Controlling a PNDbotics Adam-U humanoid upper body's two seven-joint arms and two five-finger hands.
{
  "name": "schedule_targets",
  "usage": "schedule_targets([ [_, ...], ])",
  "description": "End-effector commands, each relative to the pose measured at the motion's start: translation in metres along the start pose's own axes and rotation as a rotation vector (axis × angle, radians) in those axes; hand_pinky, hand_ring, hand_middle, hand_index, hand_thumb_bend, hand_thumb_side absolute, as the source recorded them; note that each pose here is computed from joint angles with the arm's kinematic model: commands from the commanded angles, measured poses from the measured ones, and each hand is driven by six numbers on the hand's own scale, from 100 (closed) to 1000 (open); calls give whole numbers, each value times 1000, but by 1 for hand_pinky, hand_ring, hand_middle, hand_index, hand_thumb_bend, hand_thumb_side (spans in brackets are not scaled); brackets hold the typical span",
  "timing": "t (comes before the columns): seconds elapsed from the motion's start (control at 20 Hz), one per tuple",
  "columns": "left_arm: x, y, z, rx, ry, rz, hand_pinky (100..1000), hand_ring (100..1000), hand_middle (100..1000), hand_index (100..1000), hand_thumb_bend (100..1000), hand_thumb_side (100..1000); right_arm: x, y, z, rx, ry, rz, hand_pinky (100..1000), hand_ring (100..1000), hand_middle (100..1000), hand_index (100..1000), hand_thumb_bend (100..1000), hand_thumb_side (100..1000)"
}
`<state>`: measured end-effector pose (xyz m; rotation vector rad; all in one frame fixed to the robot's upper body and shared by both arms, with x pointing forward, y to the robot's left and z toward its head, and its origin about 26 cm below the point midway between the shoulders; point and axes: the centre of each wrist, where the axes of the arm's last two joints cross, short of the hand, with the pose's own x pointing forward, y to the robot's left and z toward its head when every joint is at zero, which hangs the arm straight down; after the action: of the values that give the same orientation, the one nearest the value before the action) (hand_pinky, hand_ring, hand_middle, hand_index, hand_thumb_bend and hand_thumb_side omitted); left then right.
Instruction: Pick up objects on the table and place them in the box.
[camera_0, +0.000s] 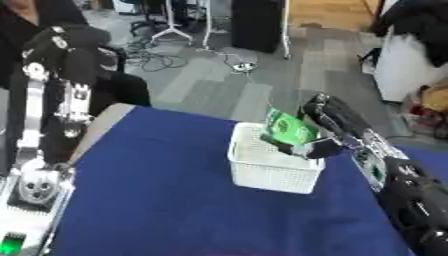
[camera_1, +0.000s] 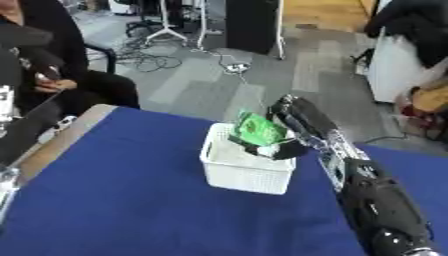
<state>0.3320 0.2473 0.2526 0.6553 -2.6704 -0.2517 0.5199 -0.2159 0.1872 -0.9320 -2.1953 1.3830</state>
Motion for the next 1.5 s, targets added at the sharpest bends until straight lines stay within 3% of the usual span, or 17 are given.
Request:
schedule_targets([
  [0.05,6,0,-9,7,-32,17,408,532,642,686,174,957,-8,-21,-5,-53,-2,47,100,100,142,300,628,658],
  [0.5,8,-4,-11,4,-38,37,407,532,642,686,174,956,-16,-29,-1,-175,-6,83,100,100,153,302,618,652],
  [0.55,8,-4,-11,5,-39,38,407,532,642,686,174,956,-16,-28,-1,-193,-14,79,100,178,232,368,596,712],
  [0.6,8,-4,-11,5,-39,39,407,531,642,686,174,956,-16,-28,-1,-202,-23,82,100,307,346,489,633,806],
  [0.65,8,-4,-11,4,-38,39,406,531,642,686,174,956,-16,-27,0,-195,-27,91,139,402,448,592,653,873],
  [0.7,8,-4,-11,3,-38,39,406,531,642,686,174,956,-17,-26,1,-178,-28,106,377,525,573,718,667,969],
  [0.8,8,-4,-11,1,-38,40,406,531,642,686,174,956,-17,-24,1,-152,-23,126,514,620,668,791,676,1000],
  [0.95,7,-4,-11,1,-37,41,407,532,642,686,176,958,-16,-21,3,-133,-26,125,628,711,742,857,684,1000],
  [1.5,7,-3,-10,-1,-35,39,408,532,643,686,174,955,-18,-19,6,-140,-38,94,616,710,758,872,662,1000],
])
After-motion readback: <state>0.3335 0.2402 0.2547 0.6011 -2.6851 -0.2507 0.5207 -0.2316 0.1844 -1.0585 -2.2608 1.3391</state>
